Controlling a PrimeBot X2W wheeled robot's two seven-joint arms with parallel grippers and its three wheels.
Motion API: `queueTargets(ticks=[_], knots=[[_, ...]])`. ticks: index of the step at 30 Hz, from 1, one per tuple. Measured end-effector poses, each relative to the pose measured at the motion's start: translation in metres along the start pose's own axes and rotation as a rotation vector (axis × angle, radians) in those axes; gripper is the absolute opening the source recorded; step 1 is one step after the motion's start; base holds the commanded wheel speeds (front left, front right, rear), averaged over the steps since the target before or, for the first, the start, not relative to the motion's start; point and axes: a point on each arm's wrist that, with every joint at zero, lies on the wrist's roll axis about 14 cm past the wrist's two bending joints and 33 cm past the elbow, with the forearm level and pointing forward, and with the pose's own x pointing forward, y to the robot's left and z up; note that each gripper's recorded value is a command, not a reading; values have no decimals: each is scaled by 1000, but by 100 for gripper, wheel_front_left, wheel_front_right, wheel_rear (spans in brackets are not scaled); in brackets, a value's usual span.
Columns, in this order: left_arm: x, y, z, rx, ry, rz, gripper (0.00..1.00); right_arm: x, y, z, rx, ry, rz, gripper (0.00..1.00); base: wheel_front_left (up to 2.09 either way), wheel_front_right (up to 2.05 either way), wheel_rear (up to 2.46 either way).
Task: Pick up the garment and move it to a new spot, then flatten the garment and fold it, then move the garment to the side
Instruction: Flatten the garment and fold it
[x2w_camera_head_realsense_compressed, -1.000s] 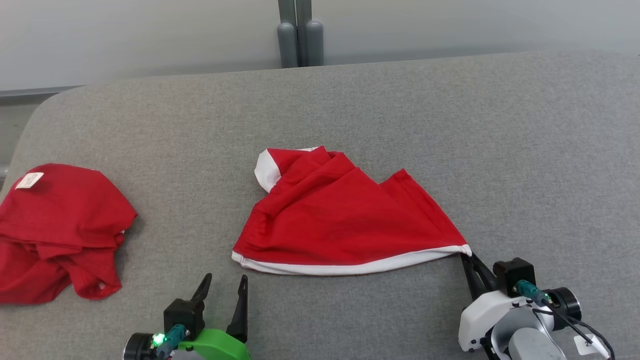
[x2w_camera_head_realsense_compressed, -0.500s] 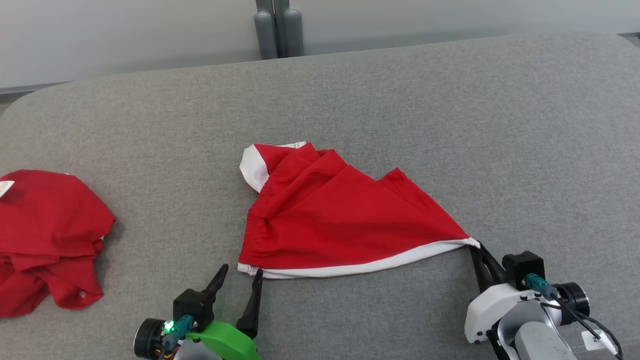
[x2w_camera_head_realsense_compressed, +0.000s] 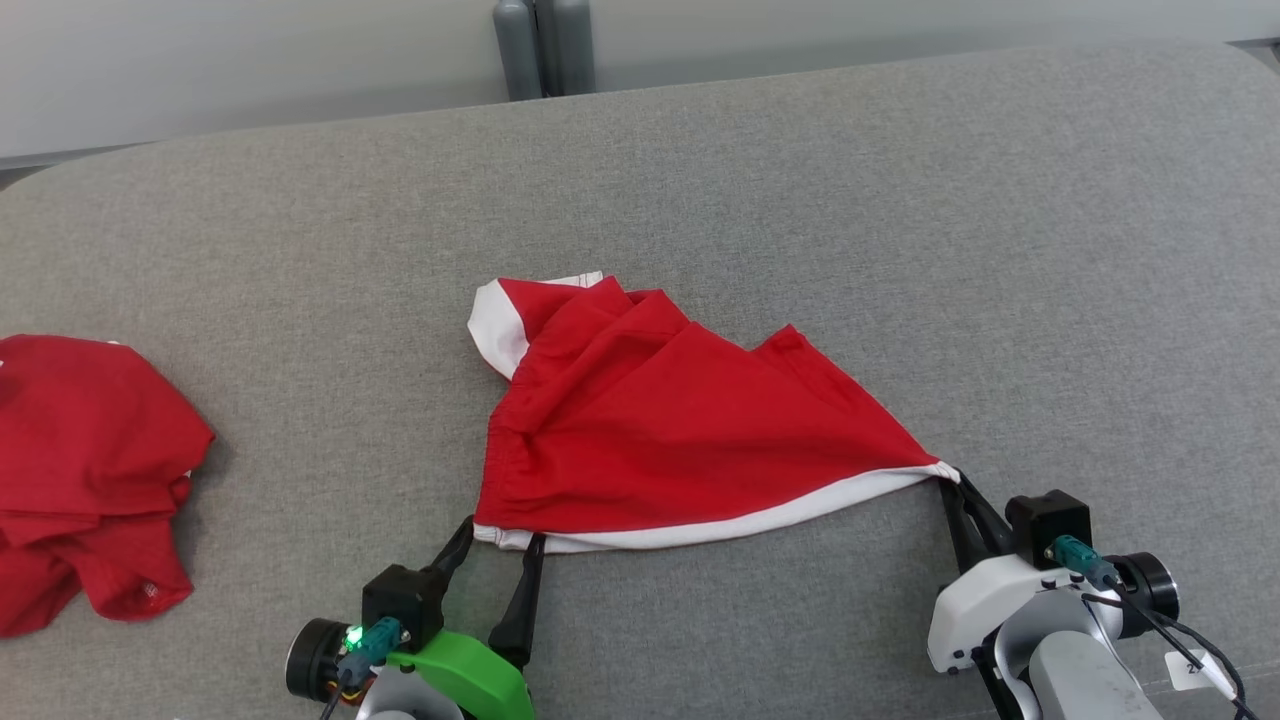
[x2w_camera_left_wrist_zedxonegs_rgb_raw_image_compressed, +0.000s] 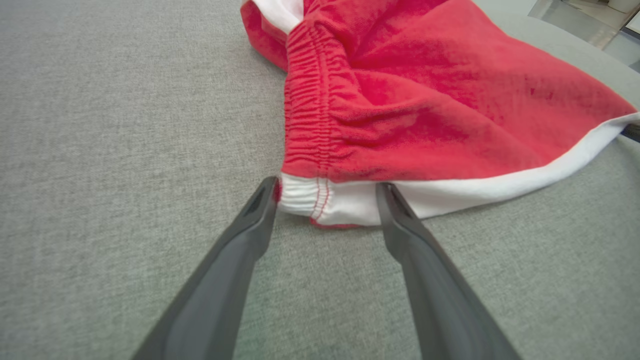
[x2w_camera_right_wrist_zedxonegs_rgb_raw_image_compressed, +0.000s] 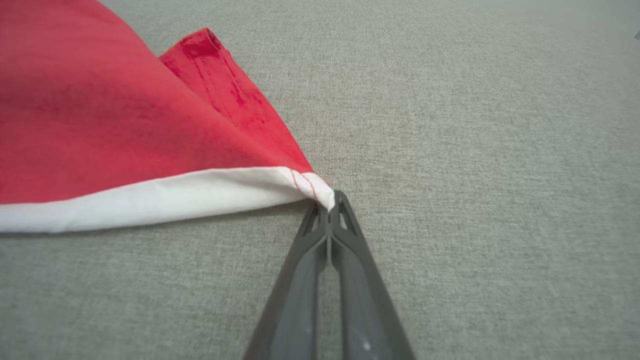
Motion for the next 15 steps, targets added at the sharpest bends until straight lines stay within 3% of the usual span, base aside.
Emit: queueTargets(ticks=[1, 3, 4, 5, 7, 8, 15], knots=[[0, 0, 0, -1, -1, -2, 82, 0, 0, 0, 0, 0, 0, 0, 0, 0, 0], [0, -1, 0, -1, -1, -6, 83, 1, 0, 1, 3, -2, -1, 0, 0, 0, 0], [0, -2, 0, -3, -1, -8, 78, 1, 0, 1, 5, -3, -1, 0, 0, 0, 0], [0, -3, -1, -4, 2, -13, 65, 2, 0, 2, 8, -4, -2, 0, 0, 0, 0], [-1, -6, -2, -4, 6, -23, 8, 3, 0, 2, 9, -4, -1, 0, 0, 0, 0], [-2, -6, -2, -3, 6, -25, 0, 3, 0, 2, 9, -6, 0, 0, 0, 0, 0], [-5, -8, 8, 10, -22, -42, 0, 6, -1, 16, 32, -47, -8, 0, 0, 0, 0]])
